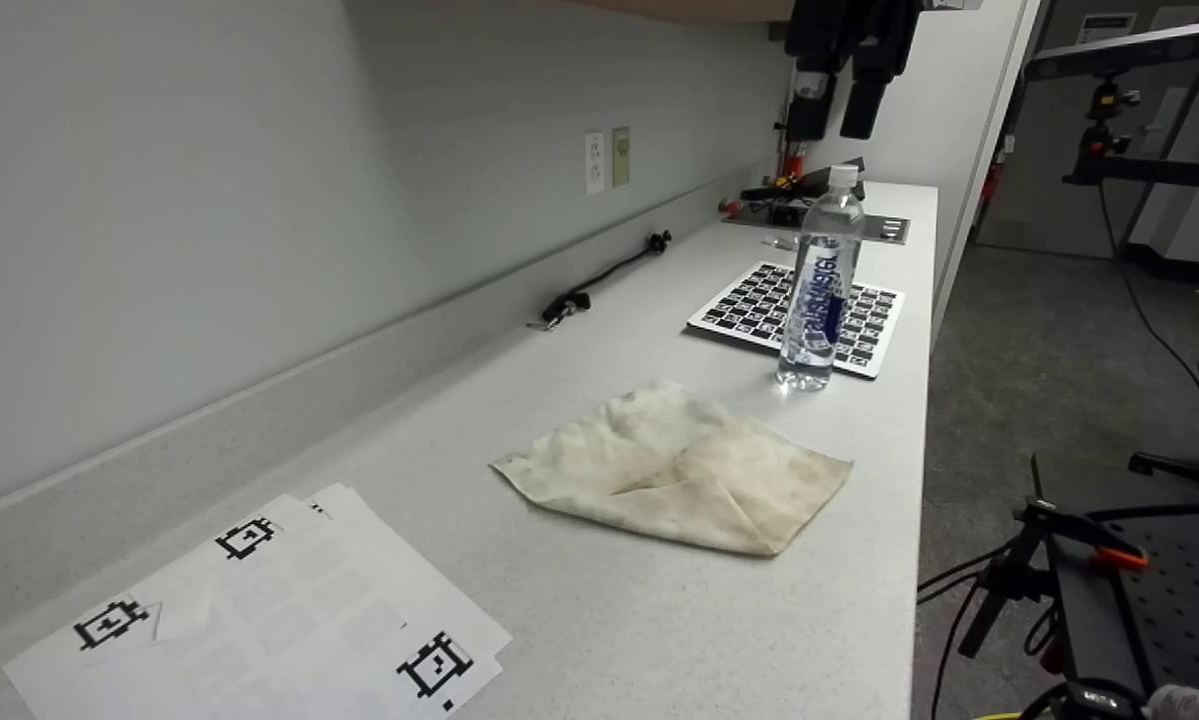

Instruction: Wipe the table with the white cloth

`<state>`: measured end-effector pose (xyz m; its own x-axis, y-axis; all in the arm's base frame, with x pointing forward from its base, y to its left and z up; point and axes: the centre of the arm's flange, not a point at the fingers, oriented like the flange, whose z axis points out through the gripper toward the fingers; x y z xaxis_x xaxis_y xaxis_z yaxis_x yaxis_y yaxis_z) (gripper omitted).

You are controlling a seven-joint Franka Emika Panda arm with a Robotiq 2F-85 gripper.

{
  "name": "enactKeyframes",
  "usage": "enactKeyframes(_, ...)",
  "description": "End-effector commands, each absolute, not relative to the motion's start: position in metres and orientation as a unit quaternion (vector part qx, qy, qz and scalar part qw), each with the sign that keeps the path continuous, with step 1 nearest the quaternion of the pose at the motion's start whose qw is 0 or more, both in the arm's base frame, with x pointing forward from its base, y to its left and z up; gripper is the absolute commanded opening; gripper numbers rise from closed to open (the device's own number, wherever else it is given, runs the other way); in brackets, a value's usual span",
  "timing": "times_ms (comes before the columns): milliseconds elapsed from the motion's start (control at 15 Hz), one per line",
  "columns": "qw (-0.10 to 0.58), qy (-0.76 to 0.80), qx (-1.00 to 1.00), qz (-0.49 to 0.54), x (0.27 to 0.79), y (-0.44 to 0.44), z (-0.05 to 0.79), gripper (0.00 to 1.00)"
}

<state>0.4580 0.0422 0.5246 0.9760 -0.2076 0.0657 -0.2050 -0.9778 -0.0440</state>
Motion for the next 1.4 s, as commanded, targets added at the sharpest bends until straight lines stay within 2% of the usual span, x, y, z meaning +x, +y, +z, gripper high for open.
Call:
enactKeyframes(0,0.030,0.086,-0.996,-0.023,0.459,0.039,0.497,1.00)
enactKeyframes(333,0.016,0.075,-0.997,-0.005,0.453,0.037,0.452,1.00)
enactKeyframes(933,0.013,0.084,-0.996,0.000,0.456,0.039,0.461,1.00)
enactKeyframes(1333,0.022,0.054,-0.998,-0.004,0.479,0.042,0.418,1.00)
